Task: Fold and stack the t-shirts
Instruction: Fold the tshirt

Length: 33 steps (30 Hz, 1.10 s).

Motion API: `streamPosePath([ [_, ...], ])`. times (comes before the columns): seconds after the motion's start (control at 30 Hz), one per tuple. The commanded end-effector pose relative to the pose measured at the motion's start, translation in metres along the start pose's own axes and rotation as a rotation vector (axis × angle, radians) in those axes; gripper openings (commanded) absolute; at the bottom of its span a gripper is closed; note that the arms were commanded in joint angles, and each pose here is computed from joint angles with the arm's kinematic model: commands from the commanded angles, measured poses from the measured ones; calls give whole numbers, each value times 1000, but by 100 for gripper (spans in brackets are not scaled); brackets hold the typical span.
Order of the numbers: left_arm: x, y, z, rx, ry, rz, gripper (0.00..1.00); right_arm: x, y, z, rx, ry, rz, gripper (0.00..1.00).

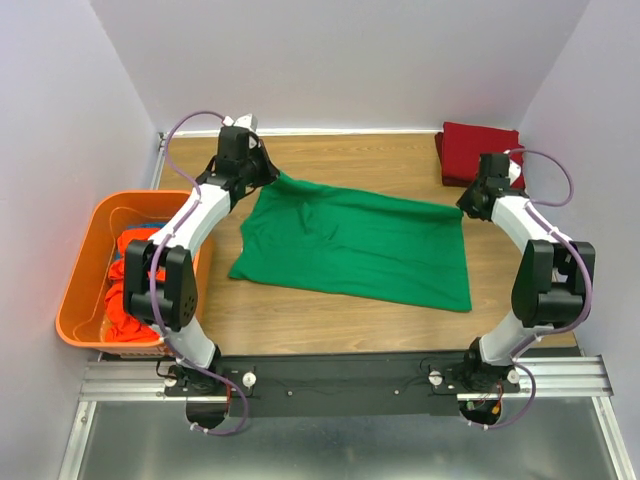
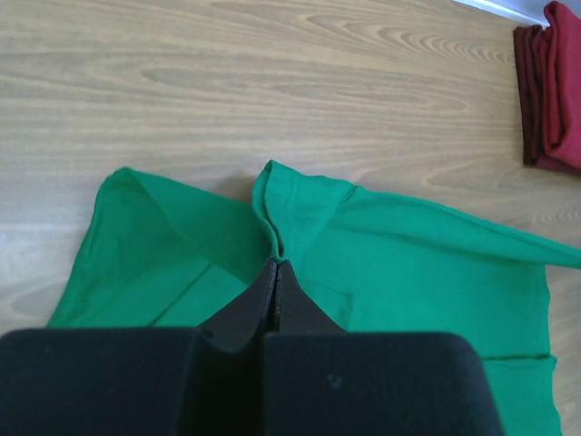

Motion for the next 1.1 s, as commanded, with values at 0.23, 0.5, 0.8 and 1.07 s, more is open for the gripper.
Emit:
streamPosePath([
  [0.23,-53,-4,-5,-3,-98,12,0,-14,-29,-24,41,16,-69,1],
  [0.5,-71,1,-30,-12,-81,14,0,-23,-41,-32,47,13,-95,1],
  [0.8,-89,0,-42,-12,-90,-1,0,-29,-52,-40,45,16,-125,1],
  [1.07,-101,2,-56,-24,-82,-6,0,-34,-59,-48,44,27,-132,1],
])
Point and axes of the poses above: each gripper's point midway between its finger pads, its own x axis out along the fingers, its own y axis along the line the jaws close on, z = x × y, the point moved 5 cm from there along -x, back along the fingers, and after that the axes turned 8 degrees about x, right-handed, at the moved point
